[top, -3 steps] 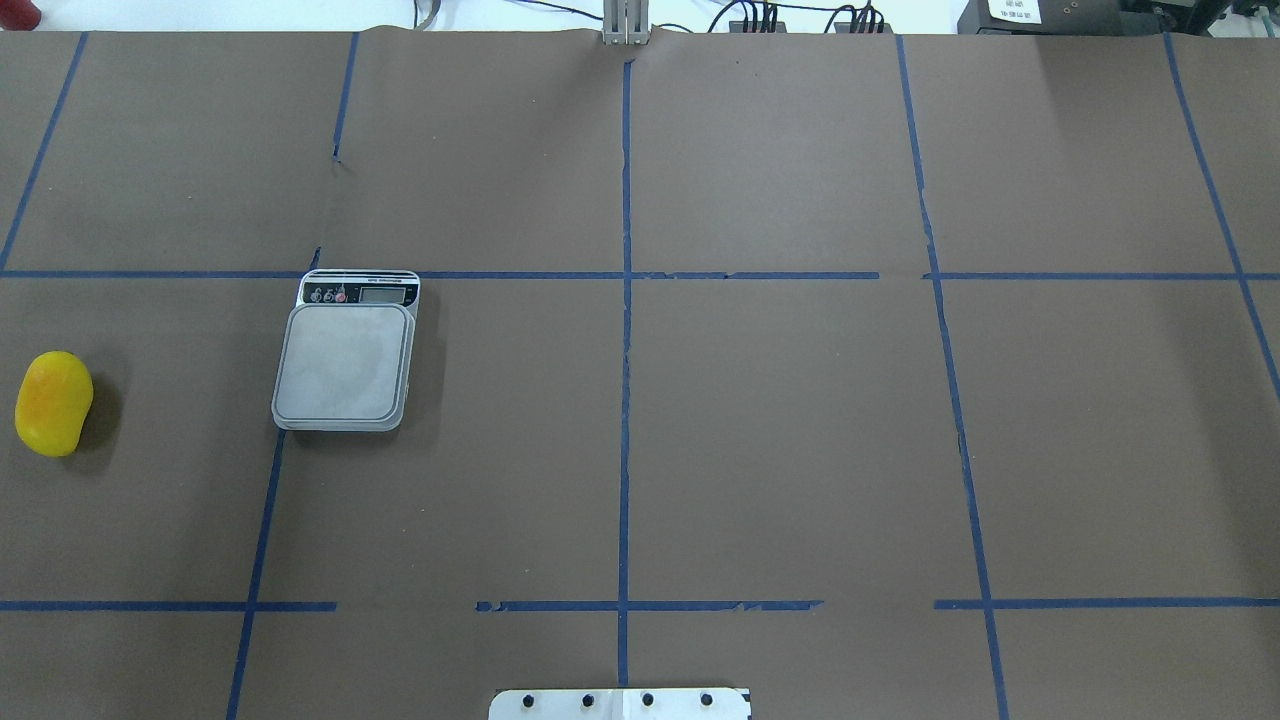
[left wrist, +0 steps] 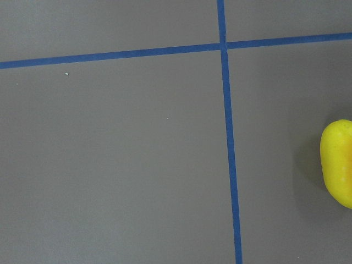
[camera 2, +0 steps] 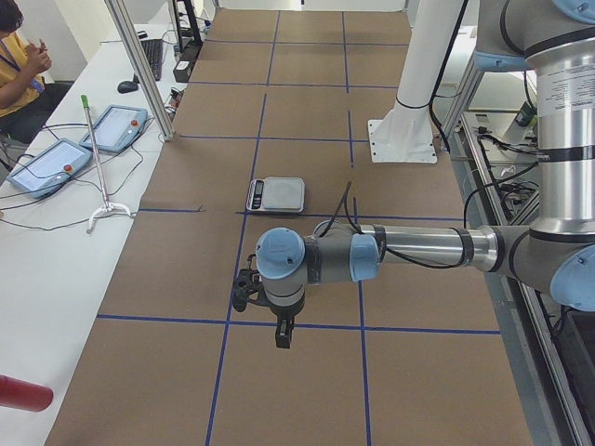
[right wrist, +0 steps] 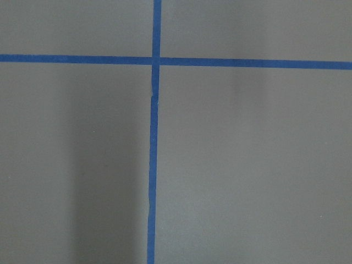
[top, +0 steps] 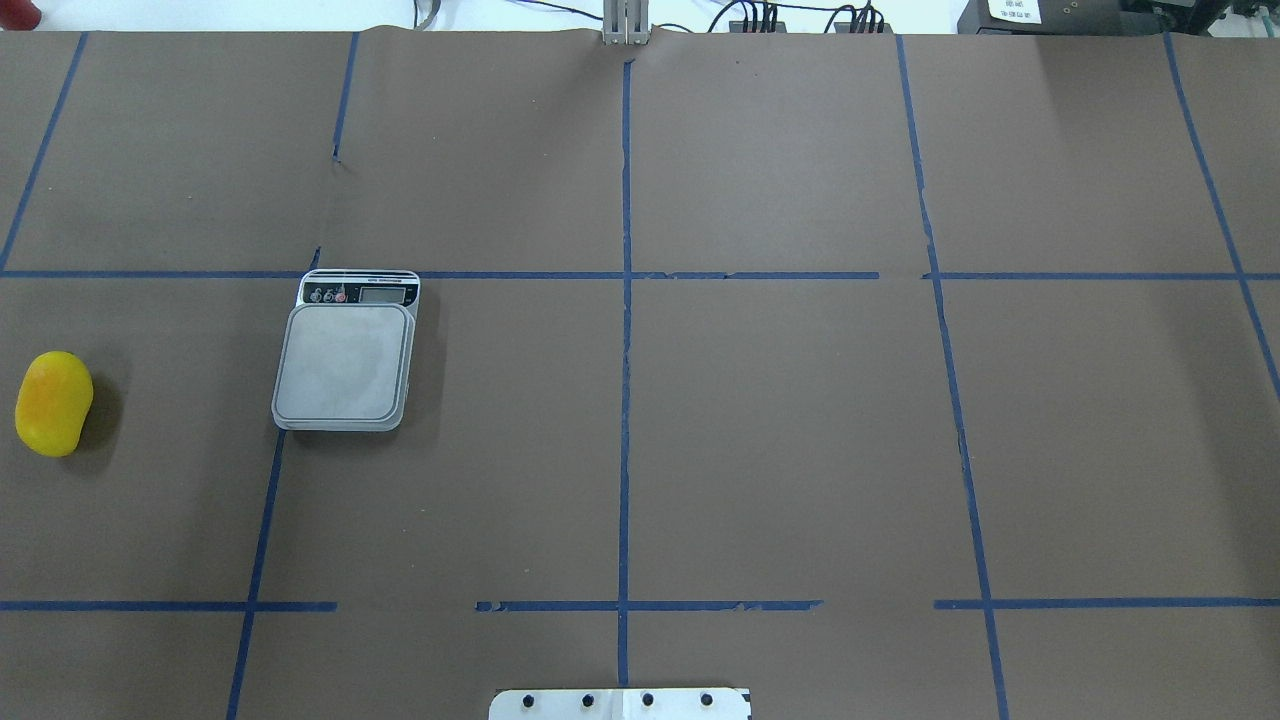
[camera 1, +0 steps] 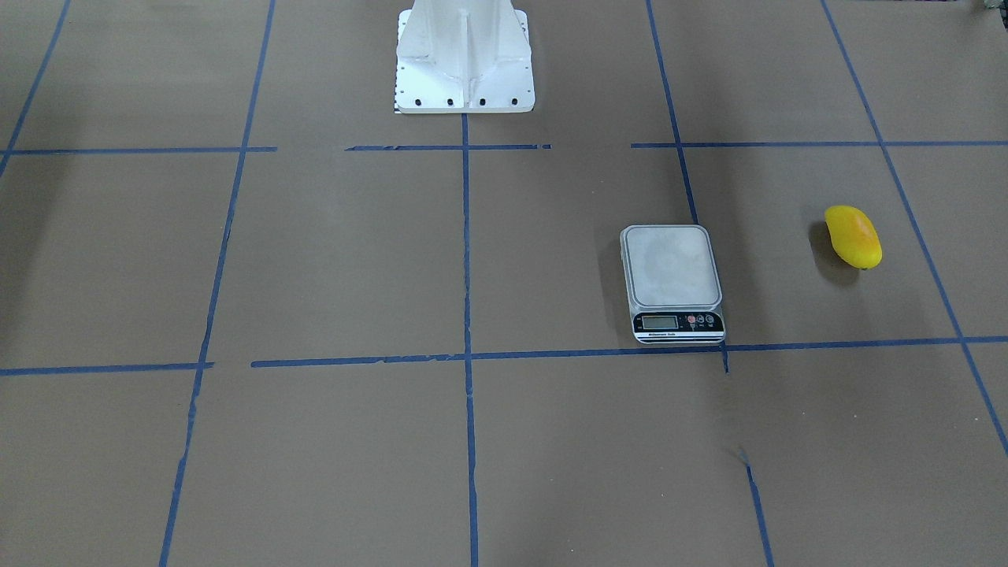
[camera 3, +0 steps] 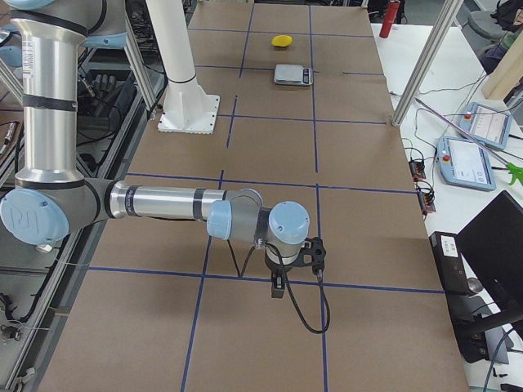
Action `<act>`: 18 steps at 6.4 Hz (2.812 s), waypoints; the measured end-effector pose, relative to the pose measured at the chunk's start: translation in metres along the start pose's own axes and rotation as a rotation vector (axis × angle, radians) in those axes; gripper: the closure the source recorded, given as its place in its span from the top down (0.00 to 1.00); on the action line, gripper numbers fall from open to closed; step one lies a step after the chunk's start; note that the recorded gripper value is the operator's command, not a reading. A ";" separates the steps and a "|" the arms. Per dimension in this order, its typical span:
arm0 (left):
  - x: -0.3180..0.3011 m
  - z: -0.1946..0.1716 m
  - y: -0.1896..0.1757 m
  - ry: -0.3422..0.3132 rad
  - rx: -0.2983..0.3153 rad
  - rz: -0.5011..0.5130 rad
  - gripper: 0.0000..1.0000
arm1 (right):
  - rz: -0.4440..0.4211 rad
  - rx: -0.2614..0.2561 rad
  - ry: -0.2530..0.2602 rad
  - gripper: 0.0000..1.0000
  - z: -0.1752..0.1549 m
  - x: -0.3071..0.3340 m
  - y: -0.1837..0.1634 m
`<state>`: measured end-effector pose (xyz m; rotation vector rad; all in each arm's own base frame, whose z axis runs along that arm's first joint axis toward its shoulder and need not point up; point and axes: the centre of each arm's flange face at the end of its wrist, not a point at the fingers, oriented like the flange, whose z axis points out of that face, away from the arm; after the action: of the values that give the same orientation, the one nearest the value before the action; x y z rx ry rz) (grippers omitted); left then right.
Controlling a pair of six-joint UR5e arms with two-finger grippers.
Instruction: Weigh mango
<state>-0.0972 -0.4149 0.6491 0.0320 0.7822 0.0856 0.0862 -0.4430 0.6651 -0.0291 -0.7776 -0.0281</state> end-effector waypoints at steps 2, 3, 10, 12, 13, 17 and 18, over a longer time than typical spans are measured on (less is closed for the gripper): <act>0.002 0.001 0.000 0.016 0.002 -0.008 1.00 | 0.000 -0.001 0.000 1.00 0.000 0.000 0.000; 0.006 0.007 -0.004 0.053 0.003 -0.012 1.00 | 0.000 -0.001 0.000 1.00 0.000 0.000 0.000; 0.177 0.148 -0.069 0.123 -0.074 -0.079 1.00 | 0.000 -0.001 0.000 1.00 0.000 0.000 0.000; 0.201 0.184 -0.083 0.082 -0.114 -0.063 1.00 | 0.000 -0.001 0.000 1.00 0.000 0.000 0.000; 0.208 0.201 -0.081 0.052 -0.130 -0.050 1.00 | 0.000 -0.001 0.000 1.00 0.000 0.000 0.000; 0.222 0.219 -0.073 0.028 -0.163 -0.093 0.00 | 0.000 -0.001 0.000 1.00 0.000 0.000 0.000; 0.230 0.214 -0.073 0.030 -0.161 -0.104 0.00 | 0.000 -0.001 0.000 1.00 0.000 0.000 0.000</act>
<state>0.2205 -0.4662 0.6349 -0.1630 0.8036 0.0499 0.0861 -0.4428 0.6655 -0.0298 -0.7777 -0.0282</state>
